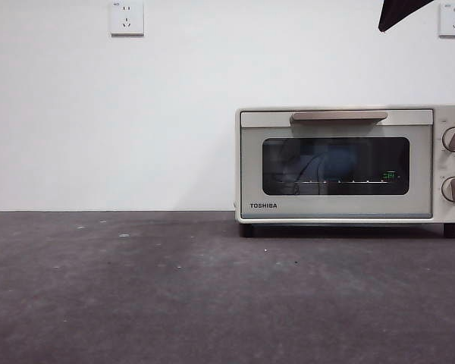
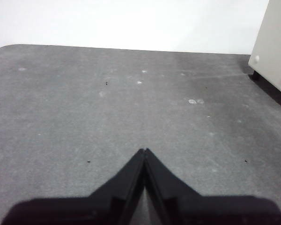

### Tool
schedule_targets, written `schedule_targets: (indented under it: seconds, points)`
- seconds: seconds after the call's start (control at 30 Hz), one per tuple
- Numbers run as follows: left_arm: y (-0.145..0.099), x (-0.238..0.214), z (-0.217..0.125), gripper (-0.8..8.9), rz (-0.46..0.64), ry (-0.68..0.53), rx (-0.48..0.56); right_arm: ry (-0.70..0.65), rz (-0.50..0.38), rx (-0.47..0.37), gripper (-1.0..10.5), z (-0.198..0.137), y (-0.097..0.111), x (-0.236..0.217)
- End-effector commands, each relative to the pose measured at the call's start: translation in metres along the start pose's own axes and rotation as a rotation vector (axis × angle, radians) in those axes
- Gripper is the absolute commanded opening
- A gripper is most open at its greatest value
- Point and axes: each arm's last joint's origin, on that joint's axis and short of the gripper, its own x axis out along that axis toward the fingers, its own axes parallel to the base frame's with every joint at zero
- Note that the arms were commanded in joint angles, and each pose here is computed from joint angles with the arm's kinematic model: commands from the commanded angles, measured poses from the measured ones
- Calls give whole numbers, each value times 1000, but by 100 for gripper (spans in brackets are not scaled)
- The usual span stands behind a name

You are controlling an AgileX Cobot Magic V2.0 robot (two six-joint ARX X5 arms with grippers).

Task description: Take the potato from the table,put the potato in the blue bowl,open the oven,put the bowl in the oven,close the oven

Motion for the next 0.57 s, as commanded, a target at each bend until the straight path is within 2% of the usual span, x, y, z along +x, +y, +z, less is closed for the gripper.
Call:
schedule_targets:
  seconds: [0.03, 0.2, 0.4, 0.57]
  points:
    - [0, 1, -3, -4, -3, 6, -6, 9, 0, 5, 0, -2, 0, 5]
    - [0, 1, -3, -4, -3, 10, -6, 11, -3, 5, 0, -2, -1, 4]
    - [0, 1, -3, -4, -2, 10, -6, -23, -118, 6, 0, -1, -4, -13]
    - [0, 1, -3, -4, -3, 10, -6, -108, -120, -2, 0, -18, 2, -39]
